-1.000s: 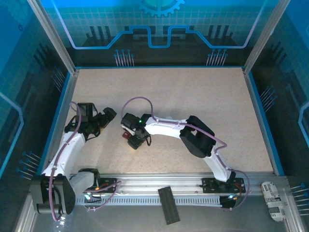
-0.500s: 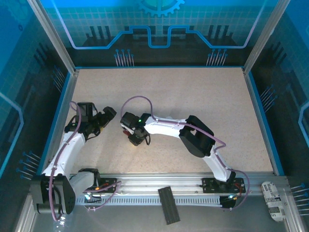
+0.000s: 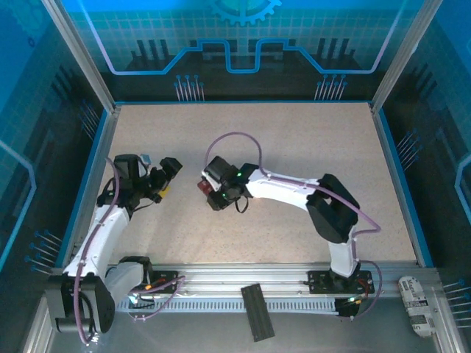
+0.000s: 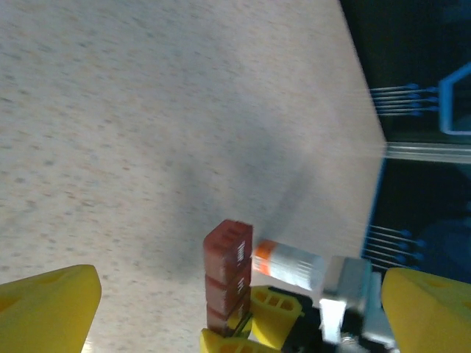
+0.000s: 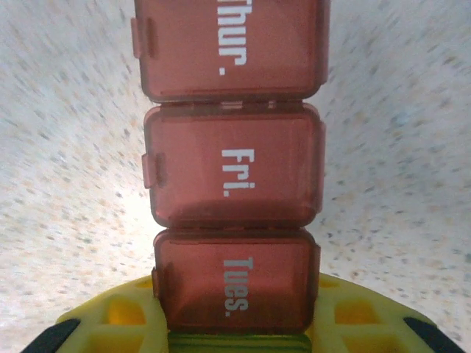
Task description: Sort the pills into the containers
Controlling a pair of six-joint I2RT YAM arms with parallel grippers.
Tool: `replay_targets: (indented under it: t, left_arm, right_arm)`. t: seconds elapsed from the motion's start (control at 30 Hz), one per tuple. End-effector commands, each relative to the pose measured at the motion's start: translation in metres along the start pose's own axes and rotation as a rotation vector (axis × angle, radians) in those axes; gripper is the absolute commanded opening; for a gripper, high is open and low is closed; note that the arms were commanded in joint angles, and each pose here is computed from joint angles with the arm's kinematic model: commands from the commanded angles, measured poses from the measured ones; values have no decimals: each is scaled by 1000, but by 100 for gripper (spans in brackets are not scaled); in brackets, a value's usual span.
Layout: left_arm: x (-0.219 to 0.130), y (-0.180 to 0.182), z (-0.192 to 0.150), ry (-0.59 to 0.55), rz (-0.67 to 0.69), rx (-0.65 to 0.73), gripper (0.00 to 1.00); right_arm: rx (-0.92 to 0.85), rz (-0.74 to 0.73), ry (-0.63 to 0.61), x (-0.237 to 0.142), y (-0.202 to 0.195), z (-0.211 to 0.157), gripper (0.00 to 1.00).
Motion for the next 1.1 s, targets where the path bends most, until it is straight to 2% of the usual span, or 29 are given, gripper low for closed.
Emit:
replay_targets:
  t: [0.0,0.3,1.07]
  left_arm:
    - [-3,-21,-21,102,-148,-40,99]
    - [7,-35,-38,144,-208,-50,97]
    - [16,-54,-38,149,-250,-64,96]
  right_arm:
    - [49,62,-76,-25,7,12,14]
    - [75,122,-127,-42,18,26,15]
    - [35,141,-81,-22,41,21,14]
Point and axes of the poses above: each hand's point on the last joint's axis, 136 mm out from that joint toward the fingers, its own x axis out along the fingers, its own y axis along the line the jaws close on, z = x × y, the point moved 3 cm from there along -x, back along the fingers, and after that the axes turned 5 degrees about -x, right-handed, at the moved point
